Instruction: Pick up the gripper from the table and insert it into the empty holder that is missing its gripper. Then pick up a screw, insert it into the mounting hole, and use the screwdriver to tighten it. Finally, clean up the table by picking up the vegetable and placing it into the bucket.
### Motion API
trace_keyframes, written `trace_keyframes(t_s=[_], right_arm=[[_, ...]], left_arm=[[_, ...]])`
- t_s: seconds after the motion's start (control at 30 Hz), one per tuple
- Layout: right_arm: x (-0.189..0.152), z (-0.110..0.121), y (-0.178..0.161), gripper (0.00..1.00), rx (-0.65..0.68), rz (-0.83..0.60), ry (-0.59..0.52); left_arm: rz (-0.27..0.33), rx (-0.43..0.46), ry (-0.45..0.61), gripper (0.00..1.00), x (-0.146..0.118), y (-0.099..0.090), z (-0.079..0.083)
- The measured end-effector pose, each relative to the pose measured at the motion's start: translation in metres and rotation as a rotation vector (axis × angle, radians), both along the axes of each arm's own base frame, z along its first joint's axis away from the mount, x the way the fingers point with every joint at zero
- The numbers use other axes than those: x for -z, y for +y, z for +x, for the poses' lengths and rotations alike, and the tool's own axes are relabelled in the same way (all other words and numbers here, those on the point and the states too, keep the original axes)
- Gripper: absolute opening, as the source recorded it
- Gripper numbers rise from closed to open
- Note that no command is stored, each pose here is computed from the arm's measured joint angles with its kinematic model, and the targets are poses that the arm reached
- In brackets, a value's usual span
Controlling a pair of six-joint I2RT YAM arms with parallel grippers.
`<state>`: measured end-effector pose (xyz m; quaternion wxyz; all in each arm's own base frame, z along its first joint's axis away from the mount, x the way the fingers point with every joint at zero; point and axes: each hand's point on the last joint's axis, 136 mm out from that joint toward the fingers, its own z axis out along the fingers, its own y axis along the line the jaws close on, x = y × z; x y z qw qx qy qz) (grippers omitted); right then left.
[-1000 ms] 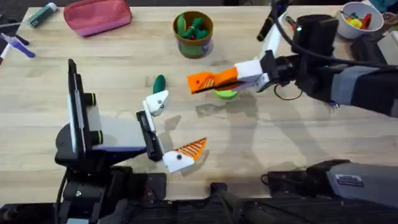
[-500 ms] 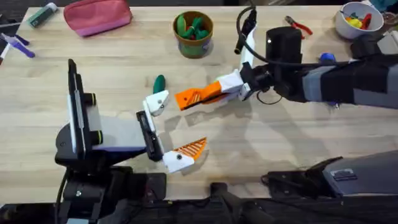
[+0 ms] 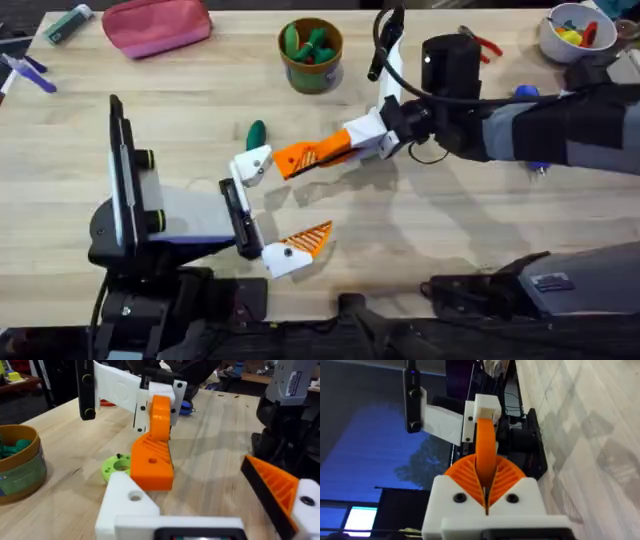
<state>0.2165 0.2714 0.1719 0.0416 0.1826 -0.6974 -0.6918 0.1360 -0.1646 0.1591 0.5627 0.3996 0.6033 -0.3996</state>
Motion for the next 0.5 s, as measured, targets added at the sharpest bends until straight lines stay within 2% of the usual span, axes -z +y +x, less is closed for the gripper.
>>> trace_keyframes(t_s=[0.3,0.5], right_arm=[[-0.001,-0.001,0.001,0.02,-0.003,-0.005,0.022],[-0.011,0.003,0.003,0.02,-0.008,0.022,-0.031]], left_arm=[[0.0,0.0,0.0,0.986,0.0,0.0,0.0],[0.0,-0.001,0.0,0.986,0.0,0.0,0.0]])
